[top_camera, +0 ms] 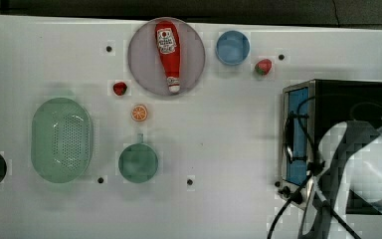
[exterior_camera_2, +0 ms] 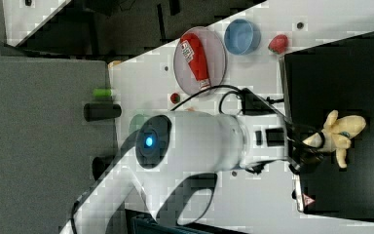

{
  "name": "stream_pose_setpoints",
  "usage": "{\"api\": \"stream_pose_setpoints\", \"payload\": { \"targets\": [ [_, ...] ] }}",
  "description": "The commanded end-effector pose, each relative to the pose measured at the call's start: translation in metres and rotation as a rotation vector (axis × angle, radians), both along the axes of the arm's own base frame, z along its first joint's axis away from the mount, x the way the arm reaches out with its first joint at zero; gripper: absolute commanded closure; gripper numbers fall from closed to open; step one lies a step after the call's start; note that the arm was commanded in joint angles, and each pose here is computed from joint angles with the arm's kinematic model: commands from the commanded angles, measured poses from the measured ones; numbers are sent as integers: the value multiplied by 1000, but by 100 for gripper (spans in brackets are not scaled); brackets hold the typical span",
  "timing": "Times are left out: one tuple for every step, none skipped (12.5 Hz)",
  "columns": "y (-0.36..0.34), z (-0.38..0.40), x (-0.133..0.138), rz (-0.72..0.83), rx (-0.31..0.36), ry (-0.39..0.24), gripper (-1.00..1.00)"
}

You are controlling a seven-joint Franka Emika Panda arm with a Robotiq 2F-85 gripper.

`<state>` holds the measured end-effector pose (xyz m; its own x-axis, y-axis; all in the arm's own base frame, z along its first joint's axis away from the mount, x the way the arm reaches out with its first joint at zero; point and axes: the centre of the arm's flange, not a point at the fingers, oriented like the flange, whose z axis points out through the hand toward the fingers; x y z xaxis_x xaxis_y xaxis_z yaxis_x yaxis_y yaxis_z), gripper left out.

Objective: Pick banana from table and place on oven.

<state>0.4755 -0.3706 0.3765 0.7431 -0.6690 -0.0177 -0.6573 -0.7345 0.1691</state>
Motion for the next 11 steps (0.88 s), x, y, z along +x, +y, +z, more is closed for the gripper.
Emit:
{"api": "stream_pose_setpoints", "payload": {
  "targets": [
    [-1, 53, 11, 52, -36, -108, -100],
    [-2, 68, 14, 63, -48, -129, -100],
    [0, 86, 17, 90, -56, -152, -100],
    [5, 109, 20, 129, -56, -173, -100],
    [13, 134, 21, 150, -48, -190, -100],
    [27, 155, 22, 165, -27, -199, -100],
    [46, 175, 24, 172, -4, -211, -100],
    [71, 191, 28, 163, 18, -227, -100],
    [98, 203, 30, 142, 45, -230, -100],
    [129, 210, 31, 113, 80, -204, -100],
    [162, 213, 30, 59, 114, -152, -100]
  ]
}}
